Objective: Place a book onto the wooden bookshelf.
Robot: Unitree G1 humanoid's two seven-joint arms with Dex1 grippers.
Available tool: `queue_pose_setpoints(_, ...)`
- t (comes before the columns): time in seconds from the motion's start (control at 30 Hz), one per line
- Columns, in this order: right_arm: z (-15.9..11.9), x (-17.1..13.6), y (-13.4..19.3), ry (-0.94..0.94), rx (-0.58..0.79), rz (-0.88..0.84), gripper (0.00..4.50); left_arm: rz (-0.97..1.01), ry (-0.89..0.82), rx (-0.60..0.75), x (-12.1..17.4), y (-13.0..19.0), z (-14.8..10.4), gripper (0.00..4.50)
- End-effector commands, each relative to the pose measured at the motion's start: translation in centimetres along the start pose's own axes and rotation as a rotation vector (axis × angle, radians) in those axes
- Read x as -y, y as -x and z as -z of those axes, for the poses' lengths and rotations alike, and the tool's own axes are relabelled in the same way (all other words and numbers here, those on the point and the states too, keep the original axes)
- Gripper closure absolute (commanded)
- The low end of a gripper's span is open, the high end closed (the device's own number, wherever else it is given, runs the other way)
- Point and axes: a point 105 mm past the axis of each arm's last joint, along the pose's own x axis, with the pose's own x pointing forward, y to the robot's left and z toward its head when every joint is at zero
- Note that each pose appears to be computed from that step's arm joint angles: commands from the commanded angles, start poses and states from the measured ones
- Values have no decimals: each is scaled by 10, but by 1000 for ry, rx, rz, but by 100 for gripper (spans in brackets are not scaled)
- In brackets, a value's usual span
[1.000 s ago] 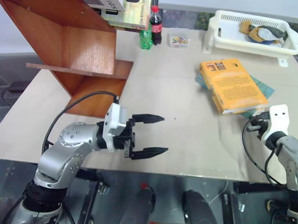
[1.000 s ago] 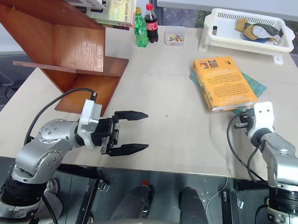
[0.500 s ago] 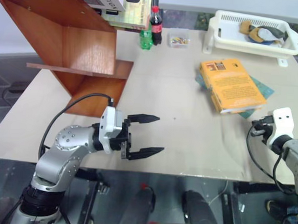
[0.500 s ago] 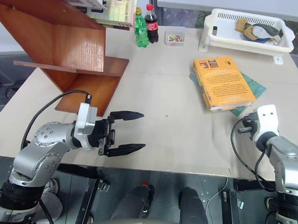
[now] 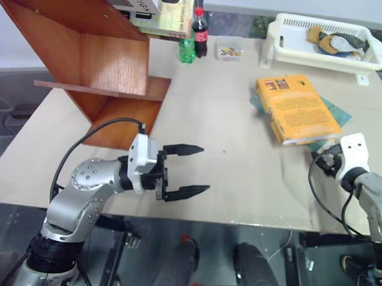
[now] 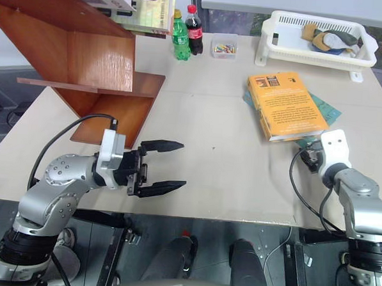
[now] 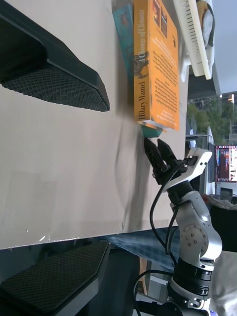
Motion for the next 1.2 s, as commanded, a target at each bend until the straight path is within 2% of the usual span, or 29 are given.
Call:
queue_pose_setpoints(0.03,-17,-1,0,0,65,-7,237,11,-42,5,2,-3,-8,0)
queue_pose_setpoints(0.1,-17,-2,-1,-13,66,-10,318,10,-42,6,2,-3,-8,0)
queue_pose_setpoints(0.13,-17,-3,-1,-14,64,-11,383,9,-43,7,2,-3,-9,0)
queue_pose_setpoints(0.2,-16,-3,-1,-13,59,-11,448,8,-43,7,2,-4,-9,0)
queue_pose_setpoints(0.5,-13,-8,1,-10,55,-41,448,3,-43,0,3,-2,-6,0)
queue_pose_setpoints(0.73,-18,-56,14,-4,87,-299,448,-2,-40,-4,1,0,-4,0)
queue_pose_setpoints(1.2,-11,-110,40,-16,59,-521,448,-56,-6,-7,-11,-3,-2,0)
